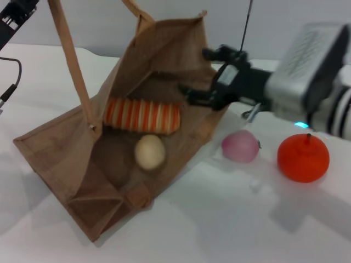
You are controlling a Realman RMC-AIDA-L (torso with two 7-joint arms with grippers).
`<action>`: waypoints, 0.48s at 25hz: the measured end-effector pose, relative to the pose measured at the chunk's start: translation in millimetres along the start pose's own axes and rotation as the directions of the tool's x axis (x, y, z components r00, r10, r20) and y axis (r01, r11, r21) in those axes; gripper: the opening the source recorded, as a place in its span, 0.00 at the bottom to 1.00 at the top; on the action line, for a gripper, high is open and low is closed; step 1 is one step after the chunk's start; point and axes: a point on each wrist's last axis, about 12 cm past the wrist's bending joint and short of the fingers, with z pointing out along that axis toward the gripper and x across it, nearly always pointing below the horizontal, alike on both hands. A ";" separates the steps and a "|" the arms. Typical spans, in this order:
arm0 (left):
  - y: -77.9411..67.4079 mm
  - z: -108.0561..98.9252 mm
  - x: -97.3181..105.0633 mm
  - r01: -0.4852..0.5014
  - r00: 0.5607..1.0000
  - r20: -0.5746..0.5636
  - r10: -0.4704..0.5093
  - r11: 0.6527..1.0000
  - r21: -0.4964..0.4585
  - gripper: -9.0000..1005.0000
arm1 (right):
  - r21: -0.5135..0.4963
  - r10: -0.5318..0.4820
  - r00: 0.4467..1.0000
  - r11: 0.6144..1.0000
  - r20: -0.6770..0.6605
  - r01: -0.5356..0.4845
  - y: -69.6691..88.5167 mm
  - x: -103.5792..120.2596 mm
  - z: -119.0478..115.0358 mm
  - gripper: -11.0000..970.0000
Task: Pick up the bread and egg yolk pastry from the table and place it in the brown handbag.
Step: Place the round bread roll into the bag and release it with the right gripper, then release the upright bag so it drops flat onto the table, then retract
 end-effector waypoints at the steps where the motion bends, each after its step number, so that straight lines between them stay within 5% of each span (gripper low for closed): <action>1: 0.6 -0.2 0.0 -0.005 1.000 0.000 0.005 1.000 -0.005 0.25 | 0.004 0.029 0.999 1.000 0.013 -0.029 -6.4 0.8 -5.2 0.92; 12: 7.0 2.6 10.5 -0.100 0.995 -0.012 0.100 0.992 -0.076 0.25 | -0.049 0.249 0.913 0.968 0.323 -0.246 -58.0 37.8 -80.9 0.92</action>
